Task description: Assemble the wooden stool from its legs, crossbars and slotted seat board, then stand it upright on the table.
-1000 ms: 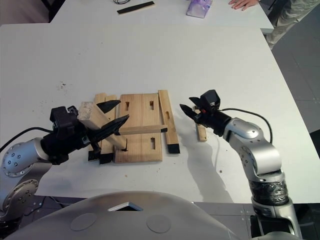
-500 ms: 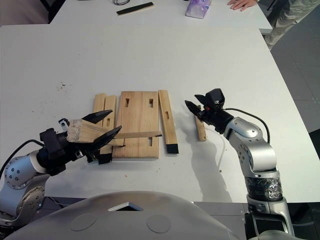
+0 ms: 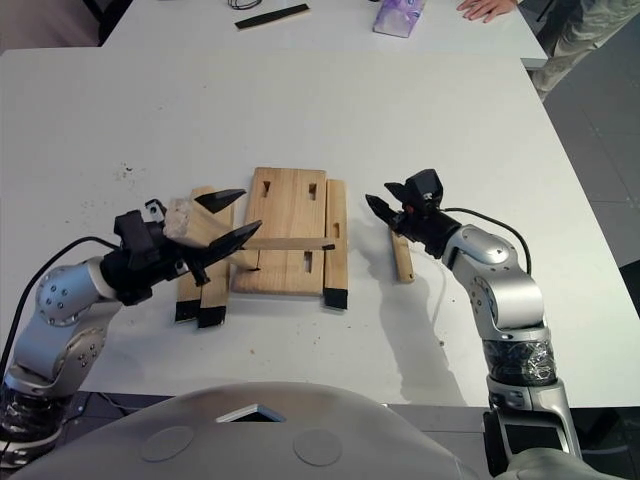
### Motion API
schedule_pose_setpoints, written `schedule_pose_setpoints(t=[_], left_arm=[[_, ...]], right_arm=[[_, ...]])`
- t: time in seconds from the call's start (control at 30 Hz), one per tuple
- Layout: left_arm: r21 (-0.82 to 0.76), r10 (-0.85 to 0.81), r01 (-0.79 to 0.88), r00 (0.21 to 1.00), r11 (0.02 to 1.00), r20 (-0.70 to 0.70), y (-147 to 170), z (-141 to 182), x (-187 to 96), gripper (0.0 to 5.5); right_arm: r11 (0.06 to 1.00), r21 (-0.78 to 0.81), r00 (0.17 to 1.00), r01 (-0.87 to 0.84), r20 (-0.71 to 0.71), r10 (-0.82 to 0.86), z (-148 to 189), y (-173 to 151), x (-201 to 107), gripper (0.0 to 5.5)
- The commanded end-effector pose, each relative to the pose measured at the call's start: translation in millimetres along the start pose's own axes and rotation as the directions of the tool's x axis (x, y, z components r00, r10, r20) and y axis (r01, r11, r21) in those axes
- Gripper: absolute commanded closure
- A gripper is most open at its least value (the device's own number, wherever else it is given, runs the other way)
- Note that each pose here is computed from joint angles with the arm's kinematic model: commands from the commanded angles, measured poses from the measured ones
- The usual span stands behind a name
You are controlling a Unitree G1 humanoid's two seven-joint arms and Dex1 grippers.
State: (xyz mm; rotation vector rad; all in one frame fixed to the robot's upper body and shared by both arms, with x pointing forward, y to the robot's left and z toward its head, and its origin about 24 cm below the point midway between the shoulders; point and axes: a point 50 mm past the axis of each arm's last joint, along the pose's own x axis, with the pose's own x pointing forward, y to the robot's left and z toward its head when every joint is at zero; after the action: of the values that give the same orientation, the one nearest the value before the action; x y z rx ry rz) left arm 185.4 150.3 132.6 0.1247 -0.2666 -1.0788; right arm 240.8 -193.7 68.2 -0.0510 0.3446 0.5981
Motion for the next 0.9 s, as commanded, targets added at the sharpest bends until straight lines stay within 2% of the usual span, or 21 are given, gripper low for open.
schedule_pose_setpoints(t=[0.03, 0.17, 0.37, 0.57, 0.67, 0.9], left_arm=[[-0.224, -0.066, -0.040, 0.892, 0.974, -0.447, 8, -61, -25, 3.59], [-0.300, -0.072, -0.082, 0.881, 0.950, -0.468, 10, -73, -30, 3.59], [-0.310, -0.112, -0.052, 0.867, 0.949, -0.486, 1, -80, -39, 3.59], [-0.393, -0.172, 0.000, 0.899, 0.919, -0.402, -1, -75, -37, 3.59], [-0.385, -0.206, 0.045, 0.898, 0.922, -0.388, -5, -69, -40, 3.59], [-0.371, -0.210, 0.034, 0.870, 0.928, -0.446, -18, -77, -54, 3.59]], right_arm=[[1.000, -0.029, 1.000, 0.010, 0.028, -0.010, 7, 0, 8, 3.19], [0.999, -0.027, 1.000, 0.022, 0.018, -0.021, 4, 0, 9, 3.19], [0.999, -0.025, 0.999, 0.034, 0.026, -0.033, 6, 0, 8, 3.19], [0.999, -0.025, 0.999, 0.037, 0.028, -0.037, 7, 1, 9, 3.19], [0.999, -0.031, 0.999, 0.036, 0.027, -0.035, 7, 1, 7, 3.19], [0.998, -0.037, 0.999, 0.042, 0.024, -0.041, 4, 3, 4, 3.19]])
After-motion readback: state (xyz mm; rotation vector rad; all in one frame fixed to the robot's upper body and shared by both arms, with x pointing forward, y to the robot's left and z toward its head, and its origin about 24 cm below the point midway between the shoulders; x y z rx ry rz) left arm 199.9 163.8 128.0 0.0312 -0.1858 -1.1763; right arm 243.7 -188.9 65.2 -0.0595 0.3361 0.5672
